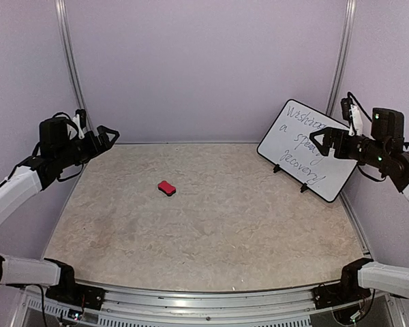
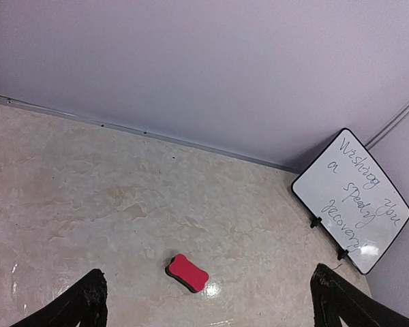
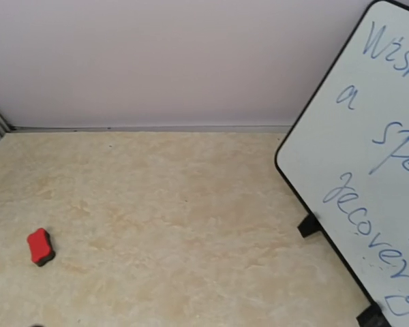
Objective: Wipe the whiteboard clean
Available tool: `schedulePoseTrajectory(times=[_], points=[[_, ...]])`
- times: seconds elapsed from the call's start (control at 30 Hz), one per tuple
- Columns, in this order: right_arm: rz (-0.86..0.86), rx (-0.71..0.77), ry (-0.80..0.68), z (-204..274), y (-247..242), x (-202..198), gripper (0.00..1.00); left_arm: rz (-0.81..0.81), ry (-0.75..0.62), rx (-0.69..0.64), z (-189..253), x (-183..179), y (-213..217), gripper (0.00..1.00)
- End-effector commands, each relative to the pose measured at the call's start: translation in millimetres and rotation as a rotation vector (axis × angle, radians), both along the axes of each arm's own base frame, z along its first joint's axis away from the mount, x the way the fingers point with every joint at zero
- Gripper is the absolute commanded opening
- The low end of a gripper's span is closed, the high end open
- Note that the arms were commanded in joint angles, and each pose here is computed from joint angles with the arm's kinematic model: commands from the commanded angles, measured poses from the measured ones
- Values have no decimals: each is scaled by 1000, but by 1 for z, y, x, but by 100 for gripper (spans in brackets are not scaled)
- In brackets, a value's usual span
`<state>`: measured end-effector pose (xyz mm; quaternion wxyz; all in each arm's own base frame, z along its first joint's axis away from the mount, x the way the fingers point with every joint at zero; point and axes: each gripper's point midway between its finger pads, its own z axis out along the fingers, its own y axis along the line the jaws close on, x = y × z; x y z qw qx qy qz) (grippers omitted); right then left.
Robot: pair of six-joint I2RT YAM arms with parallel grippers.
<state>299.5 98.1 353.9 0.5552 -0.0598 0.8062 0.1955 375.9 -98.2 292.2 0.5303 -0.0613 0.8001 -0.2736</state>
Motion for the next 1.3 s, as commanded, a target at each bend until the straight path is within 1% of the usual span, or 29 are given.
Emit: schedulePoseTrajectory(times=[0.0,0.13,0.27,0.43,0.57,0.83,1.0,1.13,1.27], points=[[-28,-29,41,-15,-4,2,99,-26,-67,5,14,-6,-6,99],[-88,-34,89,-30,-11,11,100,-42,-59,39,14,-8,-22,99],[-130,-37,162,-58,-15,22,98,-45,-54,93,16,-8,-32,99],[-263,1,259,-108,-28,34,89,-64,-64,134,22,-9,-44,99],[-340,44,307,-142,-29,42,80,-86,-53,122,13,-10,-49,99],[-488,8,373,-194,-29,62,76,-105,-36,124,3,-11,-52,99],[-574,-8,431,-230,-33,74,71,-114,-40,104,3,-13,-51,99],[-619,-22,481,-258,-34,82,71,-122,-38,93,3,-13,-50,99],[-701,-63,503,-282,-41,90,70,-126,-44,81,4,-14,-50,99]])
